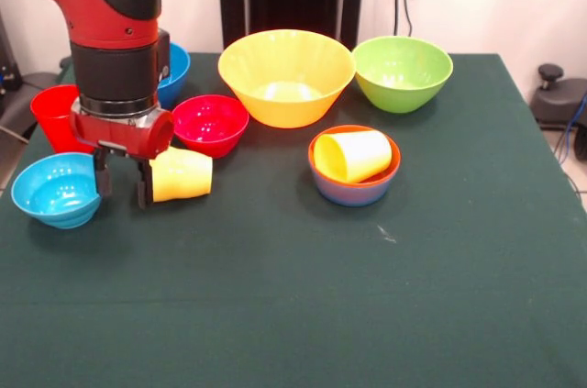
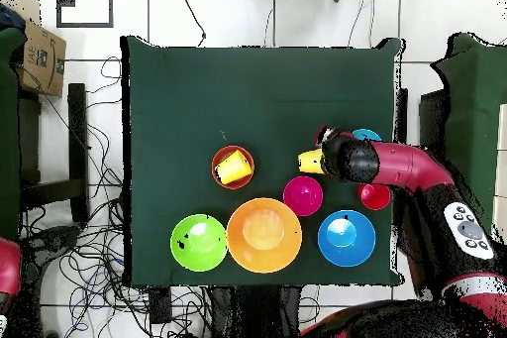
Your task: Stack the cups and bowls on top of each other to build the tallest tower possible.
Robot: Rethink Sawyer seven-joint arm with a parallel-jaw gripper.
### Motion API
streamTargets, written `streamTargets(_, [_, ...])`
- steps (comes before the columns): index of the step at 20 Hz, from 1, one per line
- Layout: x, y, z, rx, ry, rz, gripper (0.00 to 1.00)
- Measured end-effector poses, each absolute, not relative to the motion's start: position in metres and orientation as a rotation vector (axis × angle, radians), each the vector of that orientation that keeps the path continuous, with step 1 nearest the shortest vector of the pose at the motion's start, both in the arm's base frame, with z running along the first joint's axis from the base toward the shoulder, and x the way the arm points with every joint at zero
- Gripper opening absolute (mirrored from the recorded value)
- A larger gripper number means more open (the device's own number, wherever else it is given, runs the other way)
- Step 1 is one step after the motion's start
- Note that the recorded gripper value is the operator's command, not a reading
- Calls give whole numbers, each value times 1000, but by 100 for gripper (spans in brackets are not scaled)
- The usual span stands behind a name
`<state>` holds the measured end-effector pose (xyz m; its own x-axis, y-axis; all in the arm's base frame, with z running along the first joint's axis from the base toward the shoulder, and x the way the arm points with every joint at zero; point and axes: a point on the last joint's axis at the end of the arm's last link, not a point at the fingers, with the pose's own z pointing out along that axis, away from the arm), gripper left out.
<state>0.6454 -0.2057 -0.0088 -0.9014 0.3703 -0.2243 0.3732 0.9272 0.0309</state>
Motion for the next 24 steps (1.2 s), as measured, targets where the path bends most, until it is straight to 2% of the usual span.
streamTargets(7, [647,-215,-5,570,2846,-8,100])
streamTargets(18, [669,-216,57,531,2840,-52,100])
streamTargets(24, [676,-218,76,520,2819,-68,100])
